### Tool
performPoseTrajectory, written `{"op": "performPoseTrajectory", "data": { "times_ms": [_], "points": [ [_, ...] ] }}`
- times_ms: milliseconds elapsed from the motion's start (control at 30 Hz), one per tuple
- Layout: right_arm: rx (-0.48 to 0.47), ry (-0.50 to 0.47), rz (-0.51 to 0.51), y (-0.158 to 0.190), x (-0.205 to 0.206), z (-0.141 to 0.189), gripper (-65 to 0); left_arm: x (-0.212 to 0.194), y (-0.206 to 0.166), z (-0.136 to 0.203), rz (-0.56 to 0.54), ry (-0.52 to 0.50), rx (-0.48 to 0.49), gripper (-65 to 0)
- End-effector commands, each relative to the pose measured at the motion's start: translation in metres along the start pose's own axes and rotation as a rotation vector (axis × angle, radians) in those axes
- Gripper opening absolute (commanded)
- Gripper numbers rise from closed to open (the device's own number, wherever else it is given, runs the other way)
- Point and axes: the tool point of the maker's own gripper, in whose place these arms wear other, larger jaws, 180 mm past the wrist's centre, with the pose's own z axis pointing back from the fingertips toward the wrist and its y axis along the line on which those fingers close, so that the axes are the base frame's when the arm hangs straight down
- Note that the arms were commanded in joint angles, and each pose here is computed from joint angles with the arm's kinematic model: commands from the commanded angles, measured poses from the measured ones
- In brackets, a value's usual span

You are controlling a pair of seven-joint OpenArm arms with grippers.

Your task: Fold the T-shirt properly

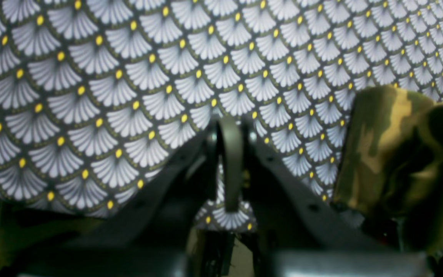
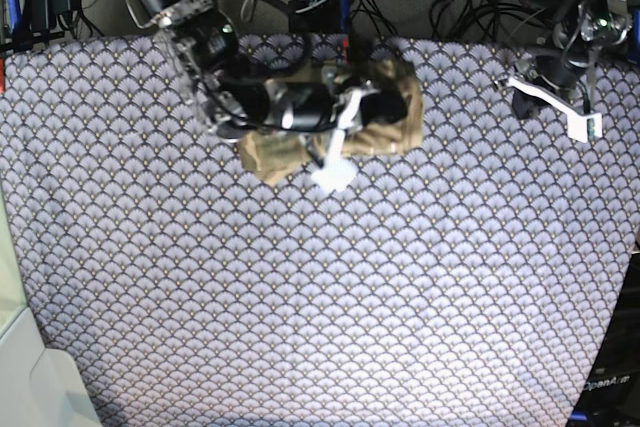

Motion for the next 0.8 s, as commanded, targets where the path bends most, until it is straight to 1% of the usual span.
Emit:
{"op": "performPoseTrajectory", "data": {
  "times_ms": [0, 100, 167, 233, 333, 400, 467, 600, 767],
  "points": [
    [0.038, -0.041, 0.026, 0.012, 0.017, 0.000, -65.0, 0.012, -0.002, 0.004, -0.018, -0.038, -0.008, -64.1],
    [0.036, -0.051, 0.035, 0.012, 0.020, 0.000, -65.0, 0.012, -0.002, 0.004, -0.018, -0.038, -0.008, -64.1],
    [0.044, -0.057, 0.062, 0.018, 0.024, 0.004, -65.0, 0.012, -0.002, 0.004, -0.018, -0.038, -0.008, -64.1],
    [0.062, -0.079, 0.130, 0.035, 0.033, 0.014, -65.0, 0.012, -0.002, 0.004, -0.016, -0.038, -0.009, -64.2],
    [0.109, -0.117, 0.249, 0.072, 0.046, 0.029, -65.0, 0.011, -0.002, 0.004, -0.016, -0.037, -0.008, -64.2],
    [0.123, -0.127, 0.278, 0.082, 0.049, 0.033, -65.0, 0.011, -0.001, 0.004, -0.013, -0.037, -0.006, -64.2],
    [0.130, -0.122, 0.258, 0.081, 0.047, 0.027, -65.0, 0.011, -0.001, 0.004, -0.014, -0.037, -0.006, -64.2],
    [0.096, -0.075, 0.164, 0.052, 0.037, 0.012, -65.0, 0.010, -0.002, 0.004, -0.009, -0.037, -0.005, -64.2],
    [0.067, -0.072, 0.120, 0.023, 0.041, -0.004, -65.0, 0.010, -0.001, 0.004, -0.006, -0.034, -0.004, -64.2]
  ]
}}
